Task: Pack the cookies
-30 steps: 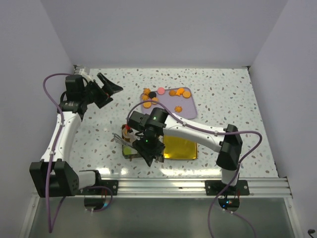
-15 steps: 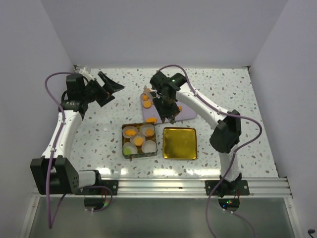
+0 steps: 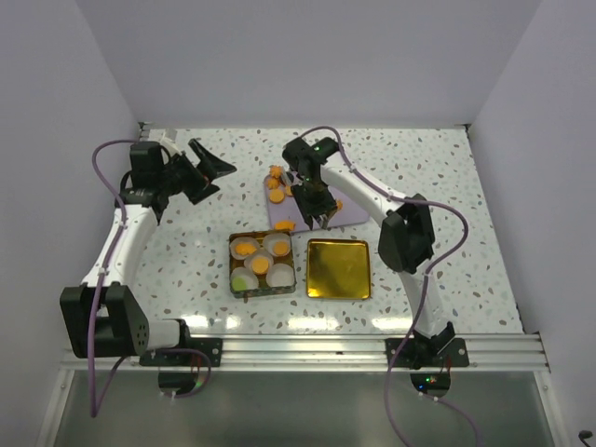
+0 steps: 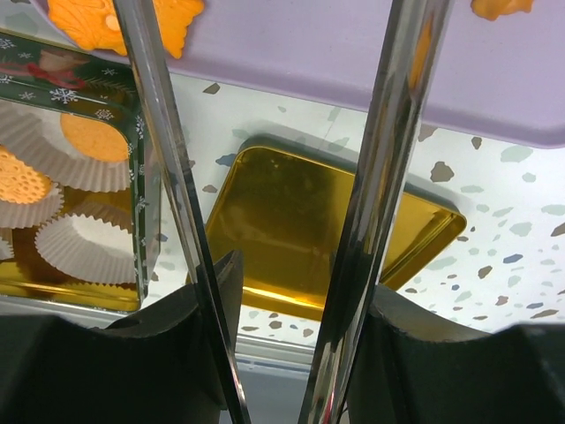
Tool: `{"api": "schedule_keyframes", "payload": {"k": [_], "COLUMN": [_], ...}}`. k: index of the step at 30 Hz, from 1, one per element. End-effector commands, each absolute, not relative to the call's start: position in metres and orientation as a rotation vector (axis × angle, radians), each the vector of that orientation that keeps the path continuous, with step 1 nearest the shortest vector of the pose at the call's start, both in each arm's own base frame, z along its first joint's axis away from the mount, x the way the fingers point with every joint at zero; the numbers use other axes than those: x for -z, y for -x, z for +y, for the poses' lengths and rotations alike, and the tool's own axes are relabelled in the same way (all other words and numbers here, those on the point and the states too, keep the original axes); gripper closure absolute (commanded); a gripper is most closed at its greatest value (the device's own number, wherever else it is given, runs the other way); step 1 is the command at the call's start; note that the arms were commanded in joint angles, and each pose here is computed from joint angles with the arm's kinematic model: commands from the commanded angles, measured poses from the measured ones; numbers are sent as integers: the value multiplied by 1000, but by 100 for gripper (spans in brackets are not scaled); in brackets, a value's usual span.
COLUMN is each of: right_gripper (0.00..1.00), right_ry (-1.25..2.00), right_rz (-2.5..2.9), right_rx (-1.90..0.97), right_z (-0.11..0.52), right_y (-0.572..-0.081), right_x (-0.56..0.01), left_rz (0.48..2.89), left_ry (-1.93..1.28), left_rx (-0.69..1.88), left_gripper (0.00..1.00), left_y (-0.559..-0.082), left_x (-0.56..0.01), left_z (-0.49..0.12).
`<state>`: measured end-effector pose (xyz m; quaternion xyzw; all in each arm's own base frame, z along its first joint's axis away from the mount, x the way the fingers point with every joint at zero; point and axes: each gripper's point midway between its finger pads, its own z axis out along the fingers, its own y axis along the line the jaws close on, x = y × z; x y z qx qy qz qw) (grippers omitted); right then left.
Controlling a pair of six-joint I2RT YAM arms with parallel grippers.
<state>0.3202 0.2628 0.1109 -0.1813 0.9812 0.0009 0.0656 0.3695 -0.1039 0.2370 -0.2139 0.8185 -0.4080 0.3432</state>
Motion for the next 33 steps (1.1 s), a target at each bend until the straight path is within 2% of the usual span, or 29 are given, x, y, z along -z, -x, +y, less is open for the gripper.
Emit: {"api": "schedule_keyframes", "payload": {"k": [1,25,33], "right_gripper": [54,58,70], "right_ry": [606,640,636], "right_rz": [3100,3179,3196], "right_rx": [104,165,146], "right_z": [243,243,244], "right_y": [-289,-287,-282], "right_x": [-113,-78,-80], "left_rz": [2100,2102,2101], "left_ry": [497,496,498], "left_rx": [1074,1092,1095], "left_gripper": [2,2,2], "left_y": [-377,-382,-383], "left_x": [-243,-235,-233], "left_z": [-105,-104,-101]}}
